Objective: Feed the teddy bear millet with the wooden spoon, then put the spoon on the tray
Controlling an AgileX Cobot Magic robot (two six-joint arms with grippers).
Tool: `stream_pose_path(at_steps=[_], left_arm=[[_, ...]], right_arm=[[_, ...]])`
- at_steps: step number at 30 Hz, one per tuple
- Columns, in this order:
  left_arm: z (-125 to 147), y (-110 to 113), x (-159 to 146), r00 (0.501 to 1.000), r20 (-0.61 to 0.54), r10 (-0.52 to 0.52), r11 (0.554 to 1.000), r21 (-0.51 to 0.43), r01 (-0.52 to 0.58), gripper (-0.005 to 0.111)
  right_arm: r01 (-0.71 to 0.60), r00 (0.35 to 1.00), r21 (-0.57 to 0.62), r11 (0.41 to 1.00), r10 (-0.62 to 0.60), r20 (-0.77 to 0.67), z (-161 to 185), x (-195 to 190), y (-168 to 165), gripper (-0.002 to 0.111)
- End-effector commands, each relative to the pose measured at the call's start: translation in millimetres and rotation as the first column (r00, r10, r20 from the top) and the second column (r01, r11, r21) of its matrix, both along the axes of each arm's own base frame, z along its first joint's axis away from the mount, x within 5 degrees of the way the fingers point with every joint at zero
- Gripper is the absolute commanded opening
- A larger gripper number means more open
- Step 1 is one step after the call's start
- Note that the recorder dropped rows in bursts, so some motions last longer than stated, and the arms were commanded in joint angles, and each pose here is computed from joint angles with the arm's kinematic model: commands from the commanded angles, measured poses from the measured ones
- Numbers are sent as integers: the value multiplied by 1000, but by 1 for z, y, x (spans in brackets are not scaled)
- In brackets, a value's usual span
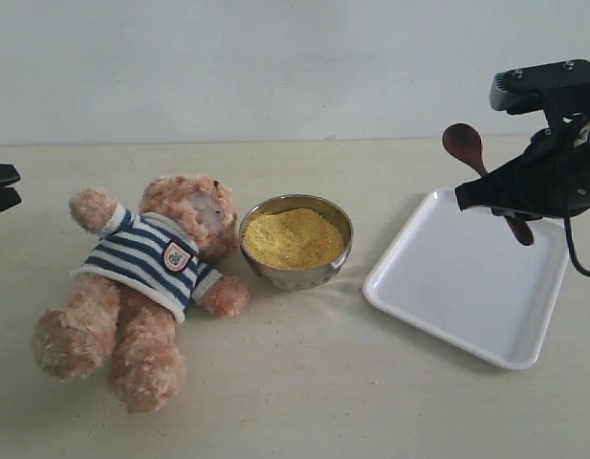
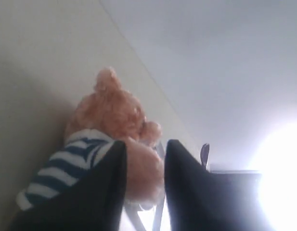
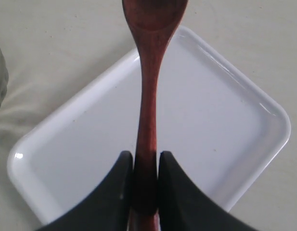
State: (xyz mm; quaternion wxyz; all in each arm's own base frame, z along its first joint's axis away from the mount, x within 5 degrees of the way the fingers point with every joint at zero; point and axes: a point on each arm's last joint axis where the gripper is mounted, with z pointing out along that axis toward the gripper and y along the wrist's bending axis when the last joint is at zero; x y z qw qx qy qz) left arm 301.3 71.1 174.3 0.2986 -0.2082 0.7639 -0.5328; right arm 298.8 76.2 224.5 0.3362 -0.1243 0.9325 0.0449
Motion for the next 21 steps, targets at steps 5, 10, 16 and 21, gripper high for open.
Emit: stream_pose_path(at_steps=[5, 10, 16, 21], left_arm=[[47, -12, -23, 995, 101, -17, 999, 51, 12, 5], [103, -13, -44, 938, 268, 217, 951, 159, -266, 5], [163, 8, -100, 685, 486, 542, 531, 434, -728, 5], [180, -5, -118, 673, 584, 455, 464, 490, -739, 5]], right_arm=[[-3, 1000, -10, 1000, 3, -24, -2, -2, -2, 0], [-2, 1000, -9, 1000, 2, -28, -2, -2, -2, 0], [5, 1000, 4, 1000, -5, -13, -1, -1, -1, 0], [15, 1000, 22, 1000, -15, 1, 0, 0, 0, 0]])
